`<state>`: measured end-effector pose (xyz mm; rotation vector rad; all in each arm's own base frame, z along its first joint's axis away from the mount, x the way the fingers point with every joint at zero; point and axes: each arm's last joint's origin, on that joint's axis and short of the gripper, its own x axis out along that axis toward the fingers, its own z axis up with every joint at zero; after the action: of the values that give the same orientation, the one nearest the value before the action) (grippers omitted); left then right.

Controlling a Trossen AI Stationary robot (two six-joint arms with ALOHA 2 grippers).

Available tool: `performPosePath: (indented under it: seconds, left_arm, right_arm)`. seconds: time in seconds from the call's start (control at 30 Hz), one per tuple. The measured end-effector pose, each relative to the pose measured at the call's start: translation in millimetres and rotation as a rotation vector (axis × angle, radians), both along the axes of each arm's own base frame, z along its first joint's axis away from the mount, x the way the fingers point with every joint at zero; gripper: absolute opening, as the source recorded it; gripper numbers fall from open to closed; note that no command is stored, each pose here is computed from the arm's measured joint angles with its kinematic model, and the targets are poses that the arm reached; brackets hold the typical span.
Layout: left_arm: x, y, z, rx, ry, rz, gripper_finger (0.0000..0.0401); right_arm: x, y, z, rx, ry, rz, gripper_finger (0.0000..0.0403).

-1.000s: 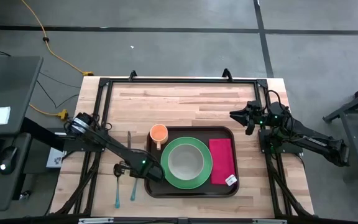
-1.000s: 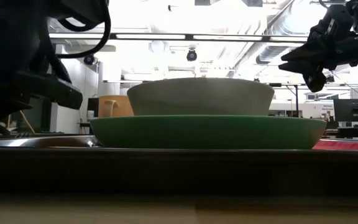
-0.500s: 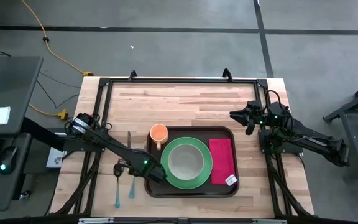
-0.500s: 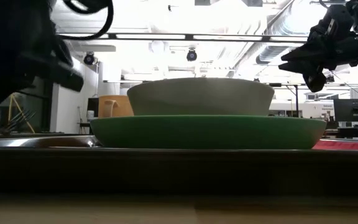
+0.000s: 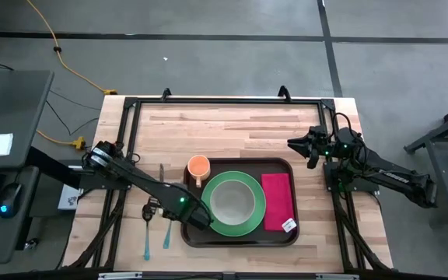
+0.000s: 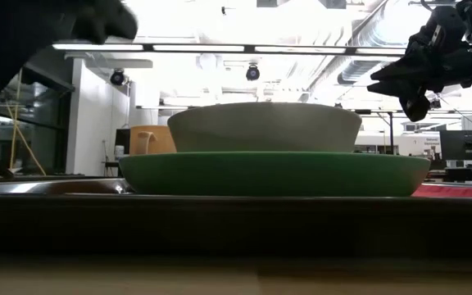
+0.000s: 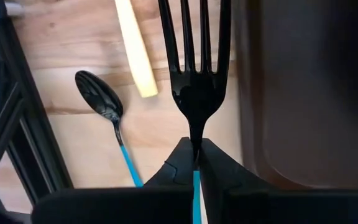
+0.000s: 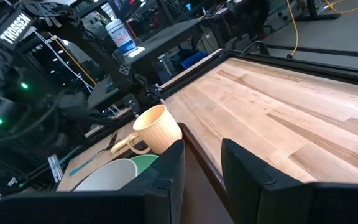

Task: Set up tray
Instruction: Put the blue fork on top of the red napkin

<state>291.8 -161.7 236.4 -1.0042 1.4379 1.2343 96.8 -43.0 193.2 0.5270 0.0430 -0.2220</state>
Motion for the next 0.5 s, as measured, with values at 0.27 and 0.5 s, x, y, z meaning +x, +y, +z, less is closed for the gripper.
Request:
performPosePath:
  seconds: [0.27, 0.5]
  left_arm:
    - [5, 1, 38, 0.082, -0.092, -0.033, 0.0037]
    - [8, 3, 50, 0.158, -0.161, -0.06, 0.0034]
  right_arm:
    - [0, 0, 0, 0.0, 0.0, 0.0, 0.0083]
    - [0, 0, 0, 0.014, -0.003, -0.001, 0.0083]
